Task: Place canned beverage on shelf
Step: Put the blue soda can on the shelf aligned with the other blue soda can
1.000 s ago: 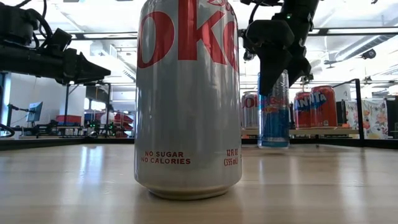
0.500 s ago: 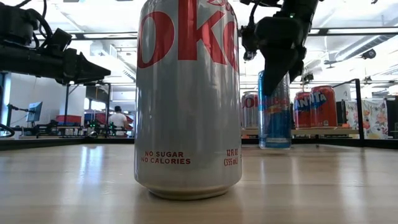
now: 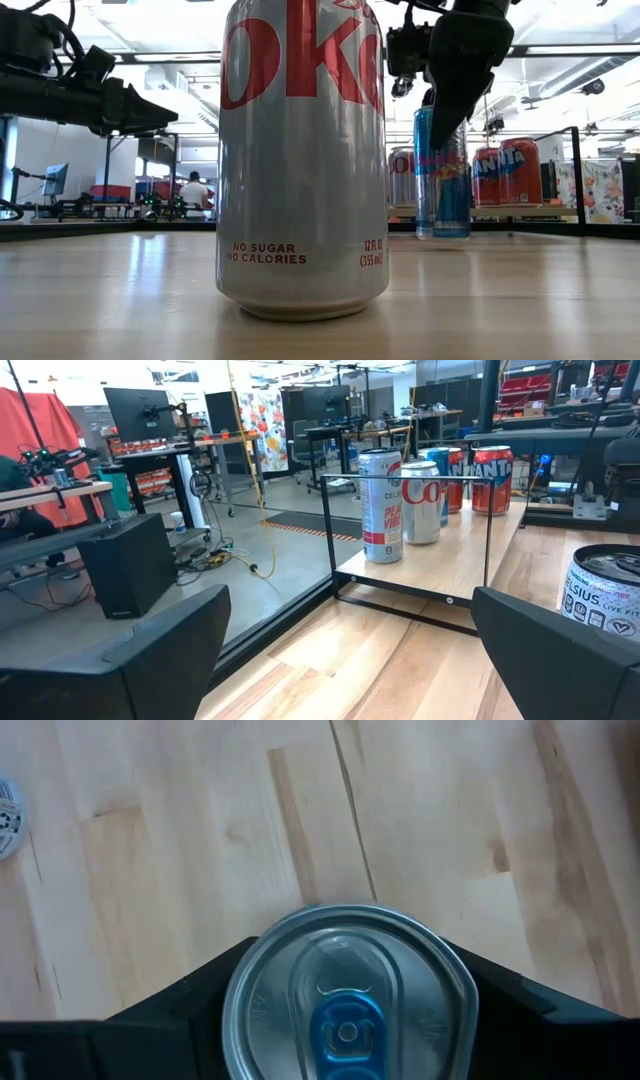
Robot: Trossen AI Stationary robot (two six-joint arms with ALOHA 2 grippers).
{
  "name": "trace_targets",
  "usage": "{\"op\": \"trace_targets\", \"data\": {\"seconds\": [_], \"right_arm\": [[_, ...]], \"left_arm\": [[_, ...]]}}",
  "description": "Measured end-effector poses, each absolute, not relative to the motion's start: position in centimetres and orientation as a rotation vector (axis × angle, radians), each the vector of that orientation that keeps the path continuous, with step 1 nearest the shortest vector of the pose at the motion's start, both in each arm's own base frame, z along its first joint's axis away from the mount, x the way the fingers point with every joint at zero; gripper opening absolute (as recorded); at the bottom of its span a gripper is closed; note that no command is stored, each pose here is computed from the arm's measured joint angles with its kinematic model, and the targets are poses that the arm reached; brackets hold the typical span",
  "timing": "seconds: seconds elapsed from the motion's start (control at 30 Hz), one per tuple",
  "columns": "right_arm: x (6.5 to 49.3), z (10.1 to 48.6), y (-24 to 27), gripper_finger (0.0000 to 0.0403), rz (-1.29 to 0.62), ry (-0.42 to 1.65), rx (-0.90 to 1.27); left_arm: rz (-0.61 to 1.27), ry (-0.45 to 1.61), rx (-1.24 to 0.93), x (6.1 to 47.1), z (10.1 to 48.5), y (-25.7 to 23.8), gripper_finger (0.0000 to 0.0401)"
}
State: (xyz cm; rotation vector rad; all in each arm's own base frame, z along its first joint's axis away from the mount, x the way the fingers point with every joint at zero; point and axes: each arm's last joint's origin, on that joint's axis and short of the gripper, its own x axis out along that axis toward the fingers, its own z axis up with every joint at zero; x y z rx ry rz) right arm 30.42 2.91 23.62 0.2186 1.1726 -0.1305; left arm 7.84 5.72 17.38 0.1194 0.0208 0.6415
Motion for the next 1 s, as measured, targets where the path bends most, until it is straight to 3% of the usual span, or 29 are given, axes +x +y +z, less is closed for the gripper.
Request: {"op": "trace_targets", "data": {"seconds": [0.4,0.8,1.0], "right_arm": [[30.47,23.63,2.93,0.0267,-0.107,1.169,0.188],[30.48,23.64,2.88,0.0389,-0.145,1.163,0.219],[30.39,24.22,2.68,0.0399,-0.374,1.138,0.428]], "left_arm": [[0.642,0.021,0.119,7.84,17.38,5.72,0.0398],[0.642,0.021,0.119,7.84,17.37,5.72,0.0398],[0.641,0.021,0.119,7.84,17.38,5.72,0.0398]]}}
